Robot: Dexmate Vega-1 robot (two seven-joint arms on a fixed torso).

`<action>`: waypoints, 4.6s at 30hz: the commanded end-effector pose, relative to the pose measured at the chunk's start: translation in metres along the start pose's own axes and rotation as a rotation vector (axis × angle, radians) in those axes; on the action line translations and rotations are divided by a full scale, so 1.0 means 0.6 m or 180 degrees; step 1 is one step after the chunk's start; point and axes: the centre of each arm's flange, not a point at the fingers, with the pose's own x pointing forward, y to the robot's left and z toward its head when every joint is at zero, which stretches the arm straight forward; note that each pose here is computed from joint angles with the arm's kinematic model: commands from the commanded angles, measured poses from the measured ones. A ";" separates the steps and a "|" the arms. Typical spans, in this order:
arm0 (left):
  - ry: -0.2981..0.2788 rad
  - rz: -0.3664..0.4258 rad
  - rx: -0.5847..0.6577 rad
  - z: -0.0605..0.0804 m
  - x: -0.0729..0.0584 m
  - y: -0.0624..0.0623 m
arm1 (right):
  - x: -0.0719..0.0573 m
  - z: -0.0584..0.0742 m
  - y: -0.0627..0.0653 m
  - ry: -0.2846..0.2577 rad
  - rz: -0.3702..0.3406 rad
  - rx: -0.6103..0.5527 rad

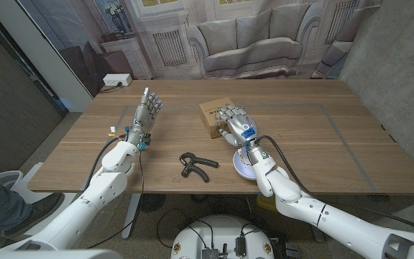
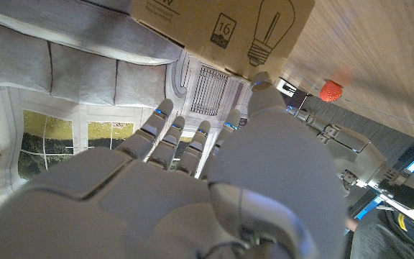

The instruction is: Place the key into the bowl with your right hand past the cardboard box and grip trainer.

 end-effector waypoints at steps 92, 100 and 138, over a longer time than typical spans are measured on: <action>0.0077 0.0016 -0.0070 -0.017 0.000 0.013 | 0.021 -0.011 0.037 0.0009 -0.0140 -0.0032; 0.0078 0.0018 -0.0074 -0.017 0.000 0.014 | 0.021 -0.010 0.041 -0.0006 -0.0141 -0.0022; 0.0068 0.0012 -0.0112 -0.021 0.003 0.019 | 0.024 -0.019 0.037 -0.0092 -0.0348 0.0068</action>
